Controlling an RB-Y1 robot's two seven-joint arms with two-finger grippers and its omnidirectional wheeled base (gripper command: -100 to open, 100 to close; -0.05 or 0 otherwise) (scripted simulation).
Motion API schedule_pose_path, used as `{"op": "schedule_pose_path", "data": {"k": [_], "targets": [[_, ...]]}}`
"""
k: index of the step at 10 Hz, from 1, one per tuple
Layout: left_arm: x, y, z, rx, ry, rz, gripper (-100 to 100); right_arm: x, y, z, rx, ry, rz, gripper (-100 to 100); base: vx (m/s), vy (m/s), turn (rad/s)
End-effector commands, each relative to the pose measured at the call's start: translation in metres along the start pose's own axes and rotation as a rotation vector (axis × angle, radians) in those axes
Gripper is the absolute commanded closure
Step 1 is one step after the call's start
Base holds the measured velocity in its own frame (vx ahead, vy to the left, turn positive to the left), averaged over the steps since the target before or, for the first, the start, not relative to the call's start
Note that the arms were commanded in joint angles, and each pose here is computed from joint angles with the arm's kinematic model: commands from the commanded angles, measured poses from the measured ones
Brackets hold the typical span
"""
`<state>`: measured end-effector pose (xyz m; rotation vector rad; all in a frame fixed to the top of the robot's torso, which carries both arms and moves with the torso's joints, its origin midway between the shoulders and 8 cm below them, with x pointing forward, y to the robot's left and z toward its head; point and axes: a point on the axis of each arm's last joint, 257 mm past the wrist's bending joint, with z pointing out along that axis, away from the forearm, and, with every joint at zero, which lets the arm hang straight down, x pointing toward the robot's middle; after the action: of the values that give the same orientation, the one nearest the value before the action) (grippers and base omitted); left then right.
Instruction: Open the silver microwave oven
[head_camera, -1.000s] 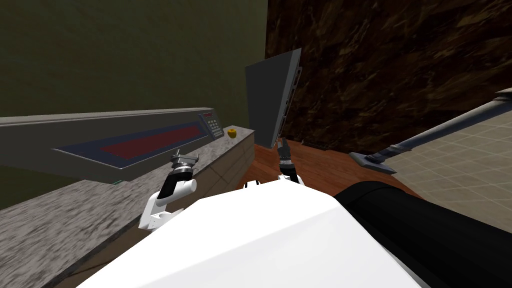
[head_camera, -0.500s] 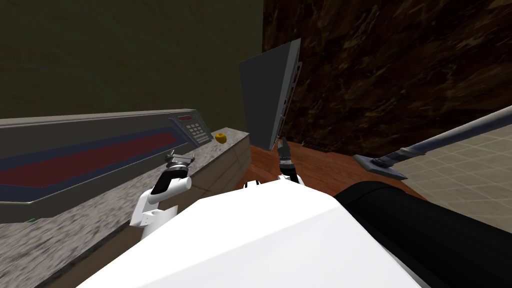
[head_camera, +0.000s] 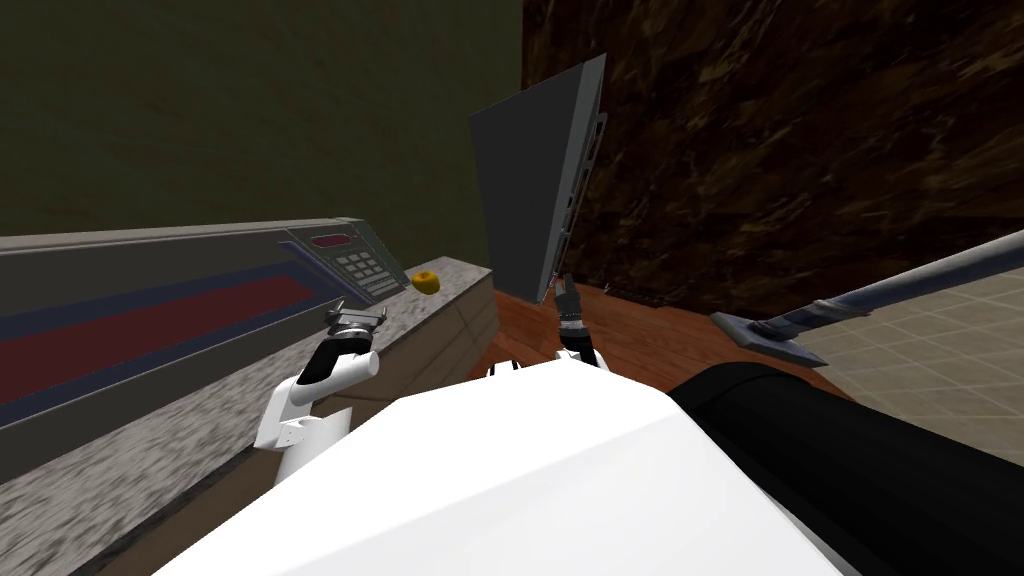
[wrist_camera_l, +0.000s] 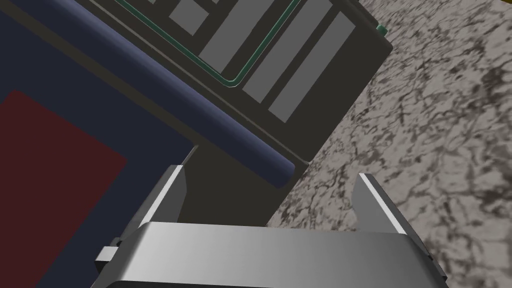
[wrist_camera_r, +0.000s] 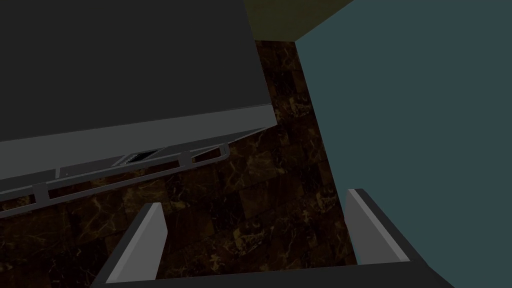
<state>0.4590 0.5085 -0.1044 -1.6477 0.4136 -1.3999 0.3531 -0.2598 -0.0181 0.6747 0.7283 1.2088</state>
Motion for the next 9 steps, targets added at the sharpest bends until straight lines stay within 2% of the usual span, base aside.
{"op": "schedule_pose_path", "data": {"k": [1,2,9], "targets": [[0.019,0.011,0.0,-0.027,0.041,0.0,100,0.0,0.0,0.0,0.0,0.0,0.0,0,-0.185,0.027,-0.186],[0.019,0.011,0.0,-0.027,0.041,0.0,100,0.0,0.0,0.0,-0.001,0.0,0.0,0,-0.24,0.065,-0.133],[0.079,0.051,-0.007,-0.132,0.177,-0.001,100,0.0,0.0,0.0,0.0,0.0,0.0,0,-0.249,0.088,-0.14]]}}
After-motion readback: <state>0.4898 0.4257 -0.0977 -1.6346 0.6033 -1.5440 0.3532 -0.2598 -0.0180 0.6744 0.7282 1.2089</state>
